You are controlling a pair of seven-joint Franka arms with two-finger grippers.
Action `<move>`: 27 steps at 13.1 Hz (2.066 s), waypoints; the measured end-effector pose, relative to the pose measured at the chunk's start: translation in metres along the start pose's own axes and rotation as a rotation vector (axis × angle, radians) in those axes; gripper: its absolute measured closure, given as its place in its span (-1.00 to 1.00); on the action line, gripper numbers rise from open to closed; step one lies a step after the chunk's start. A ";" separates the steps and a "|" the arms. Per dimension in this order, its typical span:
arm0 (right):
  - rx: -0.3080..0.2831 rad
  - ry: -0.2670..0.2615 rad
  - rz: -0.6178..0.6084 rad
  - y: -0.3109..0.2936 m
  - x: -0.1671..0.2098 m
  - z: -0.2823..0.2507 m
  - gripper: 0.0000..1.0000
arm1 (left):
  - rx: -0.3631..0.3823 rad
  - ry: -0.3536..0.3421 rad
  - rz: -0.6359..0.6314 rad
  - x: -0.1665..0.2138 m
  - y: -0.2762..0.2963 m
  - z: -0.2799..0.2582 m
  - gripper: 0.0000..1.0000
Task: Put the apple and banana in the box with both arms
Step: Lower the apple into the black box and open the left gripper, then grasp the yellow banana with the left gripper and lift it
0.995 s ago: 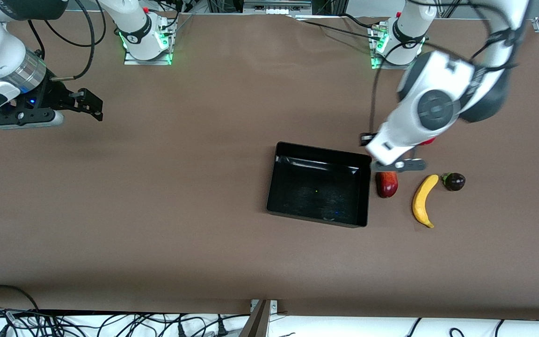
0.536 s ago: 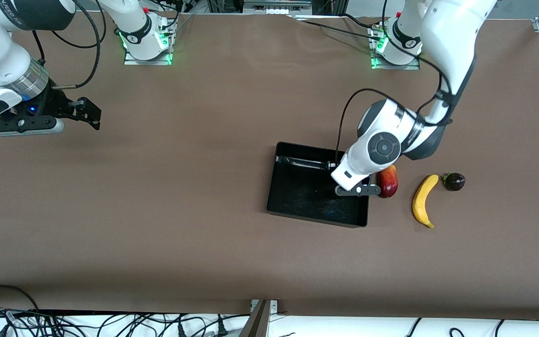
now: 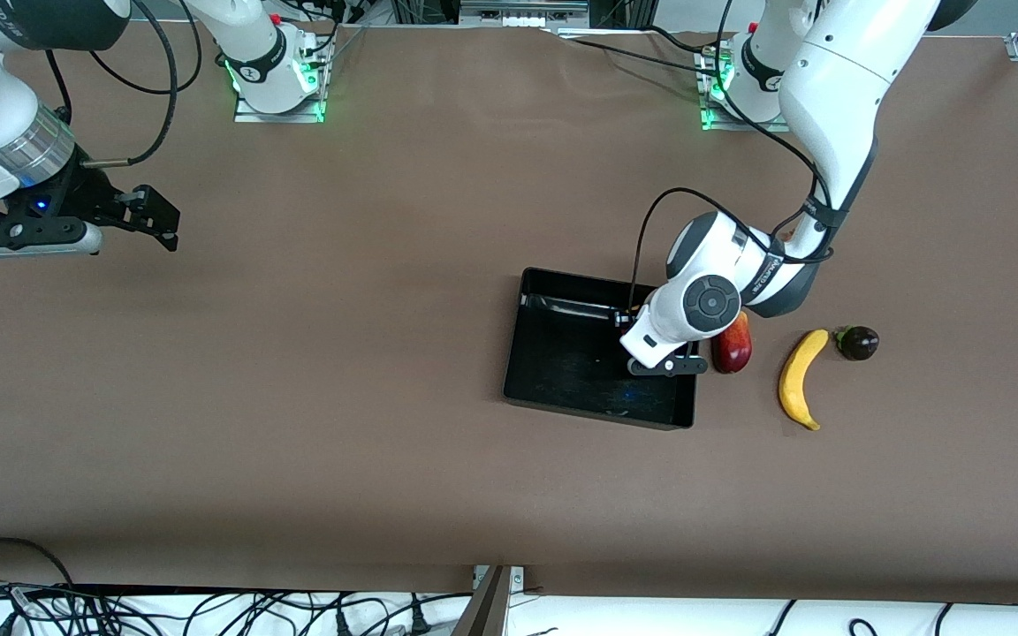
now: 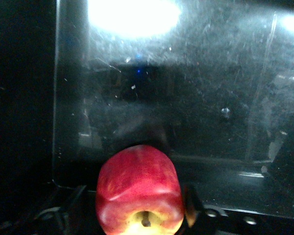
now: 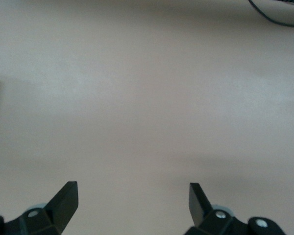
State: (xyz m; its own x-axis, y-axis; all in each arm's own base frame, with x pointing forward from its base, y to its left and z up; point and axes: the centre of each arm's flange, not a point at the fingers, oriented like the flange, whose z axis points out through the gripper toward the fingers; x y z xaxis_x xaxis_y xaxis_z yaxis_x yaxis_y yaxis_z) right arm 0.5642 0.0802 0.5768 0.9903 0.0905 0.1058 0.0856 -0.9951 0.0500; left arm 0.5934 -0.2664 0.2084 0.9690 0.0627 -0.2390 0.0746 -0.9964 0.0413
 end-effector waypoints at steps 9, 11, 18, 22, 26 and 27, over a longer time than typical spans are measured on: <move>-0.003 -0.004 -0.001 -0.002 0.004 0.001 -1.00 | 0.136 0.063 0.147 0.060 -0.154 -0.138 -1.00; -0.004 -0.024 -0.003 -0.002 0.002 0.003 -1.00 | 0.131 0.036 0.237 0.073 -0.195 -0.118 -1.00; -0.004 -0.031 -0.018 -0.011 0.001 0.003 -1.00 | 0.159 0.148 0.457 0.084 -0.265 0.000 -0.81; -0.004 -0.031 -0.018 -0.011 0.001 0.003 -1.00 | 0.155 0.143 0.456 0.082 -0.268 0.004 0.11; -0.004 -0.031 -0.018 -0.011 0.001 0.003 -1.00 | 0.157 0.130 0.448 0.084 -0.263 -0.022 0.32; -0.004 -0.031 -0.018 -0.011 0.001 0.002 -1.00 | 0.144 0.112 0.434 0.086 -0.258 -0.041 0.32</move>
State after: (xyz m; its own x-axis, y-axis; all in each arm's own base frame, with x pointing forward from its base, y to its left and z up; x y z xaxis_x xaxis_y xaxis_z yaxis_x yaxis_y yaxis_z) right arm 0.5643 0.0912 0.5738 0.9914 0.1072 0.0745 0.1032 -0.9931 0.0552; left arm 0.6670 -0.0016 0.2171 0.9236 -0.3631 -0.1232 -0.3684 -0.9294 -0.0223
